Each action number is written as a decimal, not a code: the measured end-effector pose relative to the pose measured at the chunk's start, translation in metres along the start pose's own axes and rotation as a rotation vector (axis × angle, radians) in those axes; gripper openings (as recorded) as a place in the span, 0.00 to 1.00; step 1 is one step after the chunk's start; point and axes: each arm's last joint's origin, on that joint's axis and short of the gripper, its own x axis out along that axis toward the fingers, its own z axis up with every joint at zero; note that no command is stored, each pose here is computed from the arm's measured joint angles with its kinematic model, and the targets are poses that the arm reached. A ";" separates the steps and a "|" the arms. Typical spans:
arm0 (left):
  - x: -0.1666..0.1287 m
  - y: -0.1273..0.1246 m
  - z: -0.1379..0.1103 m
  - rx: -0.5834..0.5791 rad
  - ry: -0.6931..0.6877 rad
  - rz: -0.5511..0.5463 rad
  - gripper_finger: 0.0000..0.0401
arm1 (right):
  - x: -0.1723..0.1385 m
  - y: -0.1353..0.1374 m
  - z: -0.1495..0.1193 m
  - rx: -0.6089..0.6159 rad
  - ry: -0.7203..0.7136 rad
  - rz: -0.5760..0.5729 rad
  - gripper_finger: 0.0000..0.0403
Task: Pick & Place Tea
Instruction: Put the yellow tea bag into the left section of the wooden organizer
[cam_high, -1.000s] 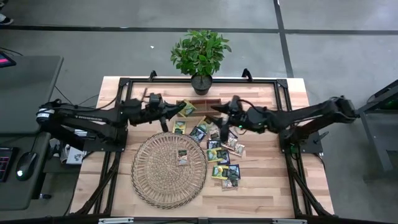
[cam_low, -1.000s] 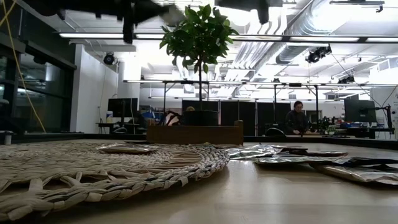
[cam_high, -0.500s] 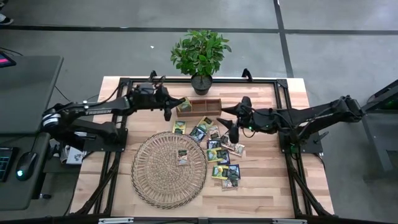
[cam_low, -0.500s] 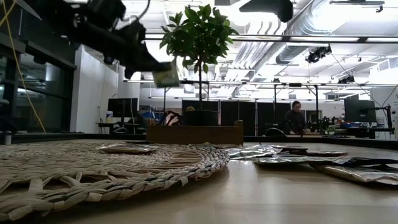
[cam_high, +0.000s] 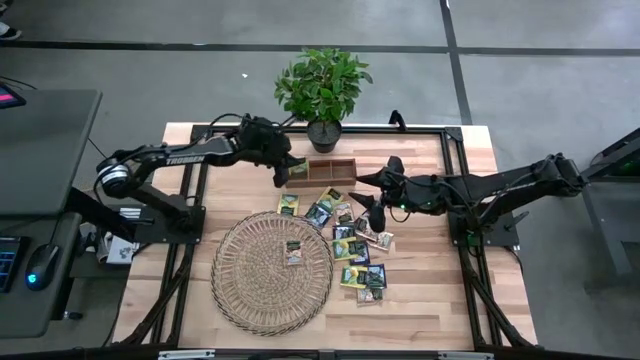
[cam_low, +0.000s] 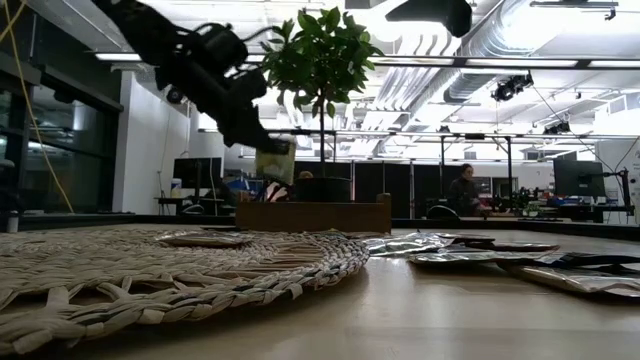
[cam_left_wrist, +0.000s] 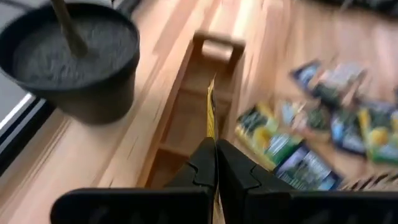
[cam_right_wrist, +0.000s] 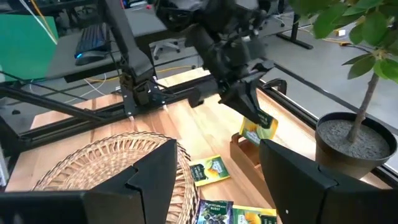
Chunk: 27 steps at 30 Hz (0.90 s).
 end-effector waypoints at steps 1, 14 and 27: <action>0.002 0.000 0.000 0.010 0.028 0.005 0.00 | 0.000 0.000 0.000 0.000 0.002 0.004 0.55; 0.005 0.003 0.001 0.029 0.058 0.076 0.00 | 0.000 0.000 -0.005 -0.025 0.053 0.021 0.55; 0.014 0.006 -0.006 0.036 0.102 0.083 0.01 | 0.000 -0.001 -0.007 -0.039 0.075 0.031 0.55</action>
